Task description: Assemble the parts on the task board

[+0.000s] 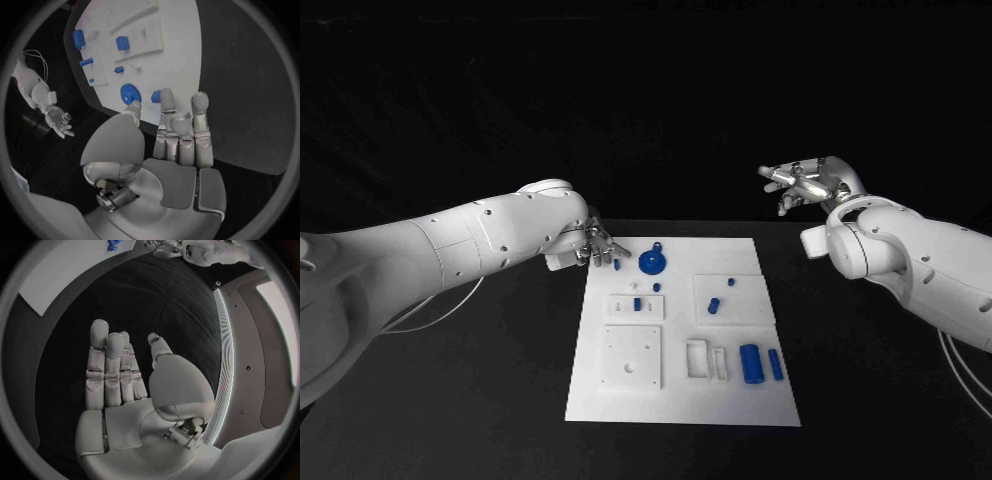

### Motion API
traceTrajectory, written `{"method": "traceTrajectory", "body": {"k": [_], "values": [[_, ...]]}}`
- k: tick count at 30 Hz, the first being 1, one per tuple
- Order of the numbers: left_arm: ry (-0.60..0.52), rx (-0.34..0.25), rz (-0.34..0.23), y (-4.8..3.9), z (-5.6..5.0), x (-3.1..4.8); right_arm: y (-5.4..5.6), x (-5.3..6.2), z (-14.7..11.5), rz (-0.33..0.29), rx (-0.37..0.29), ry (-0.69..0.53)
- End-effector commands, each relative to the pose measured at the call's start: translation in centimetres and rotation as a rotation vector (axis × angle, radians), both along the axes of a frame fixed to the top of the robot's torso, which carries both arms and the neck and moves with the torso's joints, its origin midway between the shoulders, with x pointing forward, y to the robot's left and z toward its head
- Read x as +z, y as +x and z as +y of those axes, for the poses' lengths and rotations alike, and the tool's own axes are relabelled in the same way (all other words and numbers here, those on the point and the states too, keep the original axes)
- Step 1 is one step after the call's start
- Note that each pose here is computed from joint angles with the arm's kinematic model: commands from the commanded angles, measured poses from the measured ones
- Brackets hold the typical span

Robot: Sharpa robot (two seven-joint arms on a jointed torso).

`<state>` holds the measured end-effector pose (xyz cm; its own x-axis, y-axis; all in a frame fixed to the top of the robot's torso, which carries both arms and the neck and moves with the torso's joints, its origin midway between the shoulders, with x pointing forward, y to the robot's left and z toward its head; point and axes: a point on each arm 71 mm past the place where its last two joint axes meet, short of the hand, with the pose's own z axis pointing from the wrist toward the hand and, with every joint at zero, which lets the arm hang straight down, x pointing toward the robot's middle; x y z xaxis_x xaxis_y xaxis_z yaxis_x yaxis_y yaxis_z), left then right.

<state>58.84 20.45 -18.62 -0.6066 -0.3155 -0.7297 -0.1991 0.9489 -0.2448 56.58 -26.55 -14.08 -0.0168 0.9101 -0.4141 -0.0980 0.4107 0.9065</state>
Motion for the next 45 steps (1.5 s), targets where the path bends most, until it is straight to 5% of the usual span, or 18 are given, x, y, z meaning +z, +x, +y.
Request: {"method": "traceTrajectory", "body": {"k": [1,17,37,45], "values": [[0.023,-0.009,0.028,-0.06,0.05,-0.24,-0.01,0.1,0.21,-0.002,0.021,0.007],[-0.004,-0.013,0.046,0.01,-0.29,-0.99,0.04,0.12,0.41,-0.001,0.025,0.008],[-0.105,0.006,0.028,-0.07,-0.69,-0.99,0.23,-0.12,0.32,0.015,0.03,-0.002],[-0.196,0.045,0.02,-0.51,-0.43,-0.92,0.11,-0.21,1.08,0.024,0.109,-0.082]]}}
